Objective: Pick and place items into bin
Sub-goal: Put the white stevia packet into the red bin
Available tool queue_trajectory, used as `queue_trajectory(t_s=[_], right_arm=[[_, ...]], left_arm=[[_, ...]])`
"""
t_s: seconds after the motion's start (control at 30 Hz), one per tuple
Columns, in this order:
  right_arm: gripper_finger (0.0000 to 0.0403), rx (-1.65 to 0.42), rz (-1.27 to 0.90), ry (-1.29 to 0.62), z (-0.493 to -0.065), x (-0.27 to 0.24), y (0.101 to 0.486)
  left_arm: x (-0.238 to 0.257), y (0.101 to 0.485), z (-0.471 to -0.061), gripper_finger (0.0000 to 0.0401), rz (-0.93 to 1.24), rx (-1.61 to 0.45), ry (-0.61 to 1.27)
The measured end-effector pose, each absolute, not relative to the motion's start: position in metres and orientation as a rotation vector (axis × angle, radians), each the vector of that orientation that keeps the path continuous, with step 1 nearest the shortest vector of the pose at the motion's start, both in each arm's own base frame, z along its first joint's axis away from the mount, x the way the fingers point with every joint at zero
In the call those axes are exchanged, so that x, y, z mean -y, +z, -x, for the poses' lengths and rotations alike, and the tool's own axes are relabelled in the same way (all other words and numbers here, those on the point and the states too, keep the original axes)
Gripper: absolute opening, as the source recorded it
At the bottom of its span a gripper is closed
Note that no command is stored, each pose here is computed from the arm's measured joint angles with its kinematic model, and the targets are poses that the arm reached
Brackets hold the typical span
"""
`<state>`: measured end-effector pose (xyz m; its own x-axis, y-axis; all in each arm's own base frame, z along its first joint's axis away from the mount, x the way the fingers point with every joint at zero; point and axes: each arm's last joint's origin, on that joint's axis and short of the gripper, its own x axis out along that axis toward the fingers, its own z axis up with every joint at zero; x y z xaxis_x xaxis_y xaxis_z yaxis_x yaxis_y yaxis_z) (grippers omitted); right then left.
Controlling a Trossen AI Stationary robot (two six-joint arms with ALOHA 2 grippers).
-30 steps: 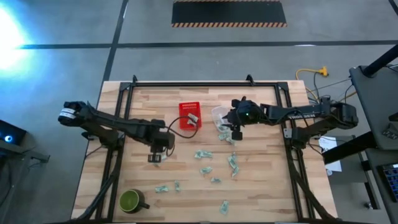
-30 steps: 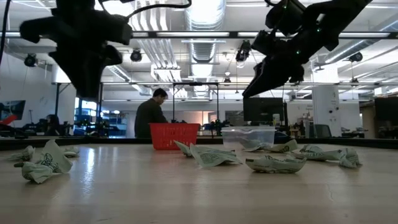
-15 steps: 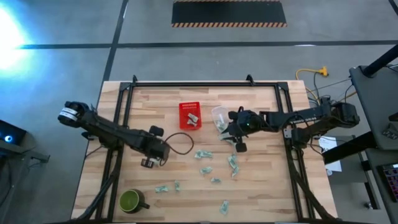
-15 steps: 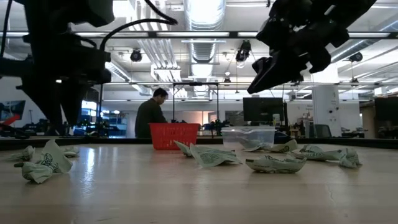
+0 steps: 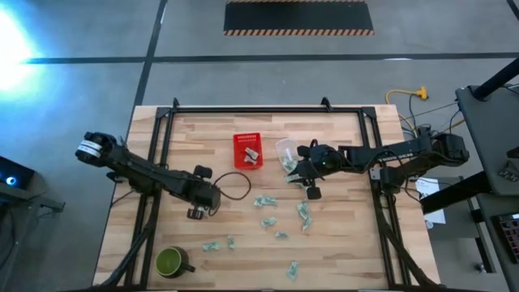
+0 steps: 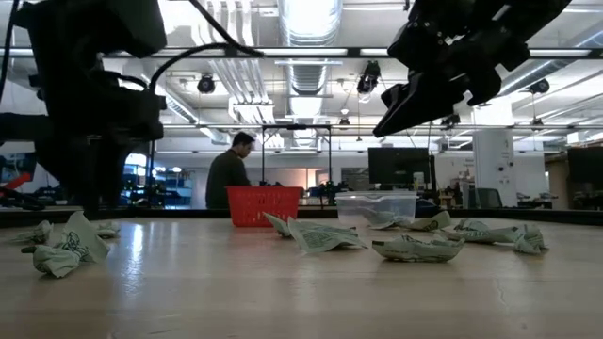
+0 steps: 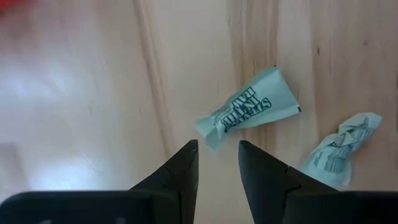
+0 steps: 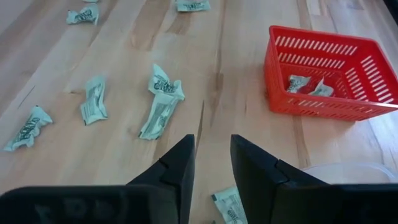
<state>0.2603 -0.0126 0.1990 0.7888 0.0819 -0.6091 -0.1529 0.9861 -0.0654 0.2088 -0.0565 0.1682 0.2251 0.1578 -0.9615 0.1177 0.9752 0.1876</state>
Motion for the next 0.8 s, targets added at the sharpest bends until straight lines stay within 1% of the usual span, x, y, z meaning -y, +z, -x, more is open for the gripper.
queue_trajectory(t_s=[0.07, 0.17, 0.4, 0.63, 0.8], right_arm=[[0.0093, -0.649, 0.115, 0.131, -0.260, 0.011, 0.199], [0.0095, -0.649, 0.115, 0.133, -0.260, 0.011, 0.199], [0.0094, -0.657, 0.122, 0.159, -0.259, 0.004, 0.196], [0.0083, -0.667, 0.113, 0.161, -0.258, 0.002, 0.193], [0.0073, -0.666, 0.113, 0.161, -0.258, 0.002, 0.193]], left_arm=[[0.053, 0.167, -0.209, 0.0097, -0.181, -1.355, 0.050], [0.049, 0.166, -0.209, 0.0097, -0.151, -1.359, 0.061], [0.046, 0.162, -0.207, 0.0097, -0.267, -1.376, -0.016], [0.046, 0.150, -0.205, 0.0097, -0.257, -1.333, -0.020], [0.046, 0.150, -0.205, 0.0097, -0.251, -1.328, -0.023]])
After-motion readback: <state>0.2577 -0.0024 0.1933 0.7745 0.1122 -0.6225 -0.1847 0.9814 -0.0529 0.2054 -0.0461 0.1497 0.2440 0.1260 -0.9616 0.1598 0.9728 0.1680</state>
